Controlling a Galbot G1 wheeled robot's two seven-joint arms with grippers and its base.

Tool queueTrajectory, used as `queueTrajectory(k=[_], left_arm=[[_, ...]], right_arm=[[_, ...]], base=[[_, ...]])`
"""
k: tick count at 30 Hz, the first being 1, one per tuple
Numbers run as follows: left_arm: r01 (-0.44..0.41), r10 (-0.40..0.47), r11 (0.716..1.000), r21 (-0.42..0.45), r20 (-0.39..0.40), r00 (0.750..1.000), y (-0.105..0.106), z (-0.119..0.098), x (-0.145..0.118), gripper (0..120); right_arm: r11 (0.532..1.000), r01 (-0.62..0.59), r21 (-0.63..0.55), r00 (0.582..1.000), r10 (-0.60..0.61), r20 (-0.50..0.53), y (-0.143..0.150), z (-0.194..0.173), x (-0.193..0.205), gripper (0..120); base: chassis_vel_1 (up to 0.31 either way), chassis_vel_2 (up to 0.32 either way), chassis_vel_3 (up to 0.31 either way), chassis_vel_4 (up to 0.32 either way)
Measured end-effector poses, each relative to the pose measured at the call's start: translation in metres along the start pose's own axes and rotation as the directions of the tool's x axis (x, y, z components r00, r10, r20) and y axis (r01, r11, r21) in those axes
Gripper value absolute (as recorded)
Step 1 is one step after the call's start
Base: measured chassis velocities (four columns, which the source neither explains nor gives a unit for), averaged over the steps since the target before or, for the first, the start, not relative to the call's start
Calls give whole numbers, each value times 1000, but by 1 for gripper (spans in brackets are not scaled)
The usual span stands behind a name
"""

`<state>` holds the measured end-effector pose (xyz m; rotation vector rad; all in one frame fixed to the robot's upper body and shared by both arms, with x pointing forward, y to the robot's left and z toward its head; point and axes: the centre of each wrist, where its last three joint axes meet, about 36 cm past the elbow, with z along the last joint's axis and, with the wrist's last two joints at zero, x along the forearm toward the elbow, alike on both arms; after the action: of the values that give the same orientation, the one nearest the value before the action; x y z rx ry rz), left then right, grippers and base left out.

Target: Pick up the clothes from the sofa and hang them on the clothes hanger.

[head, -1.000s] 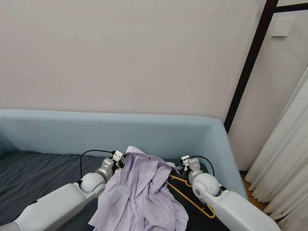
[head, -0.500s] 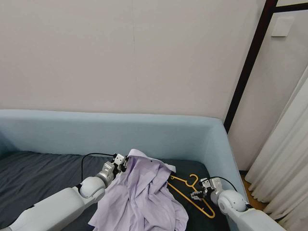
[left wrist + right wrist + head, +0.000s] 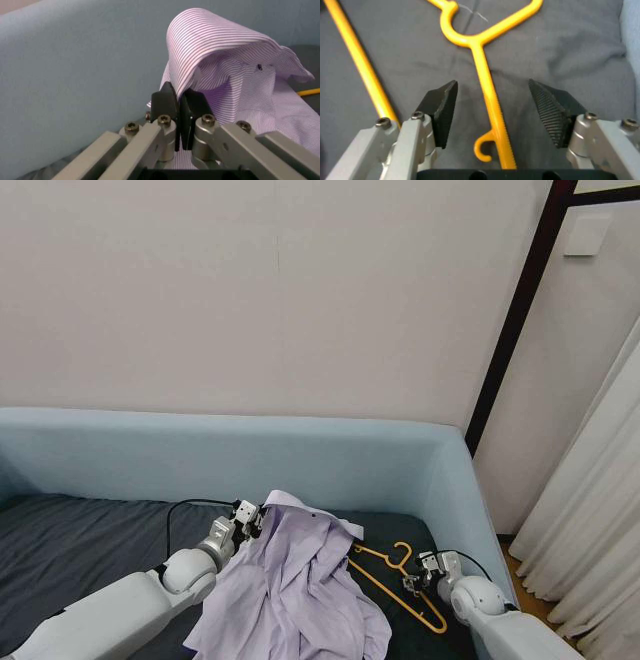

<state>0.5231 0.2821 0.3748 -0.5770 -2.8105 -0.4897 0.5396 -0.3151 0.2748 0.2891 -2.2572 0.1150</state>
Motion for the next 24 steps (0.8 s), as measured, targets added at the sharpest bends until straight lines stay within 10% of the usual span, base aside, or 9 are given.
queueTrajectory(k=[7, 24], left_arm=[[-3, 3, 1000, 3, 1, 1000, -1, 0, 0, 0], [-10, 10, 1000, 11, 2, 1000, -3, 0, 2, 0]], right_arm=[[1000, -6, 3, 1000, 6, -29, -2, 8, -8, 57], [1000, -2, -13, 999, 2, -37, -6, 12, -5, 5]], base=[[0, 0, 0, 0], [0, 0, 0, 0]])
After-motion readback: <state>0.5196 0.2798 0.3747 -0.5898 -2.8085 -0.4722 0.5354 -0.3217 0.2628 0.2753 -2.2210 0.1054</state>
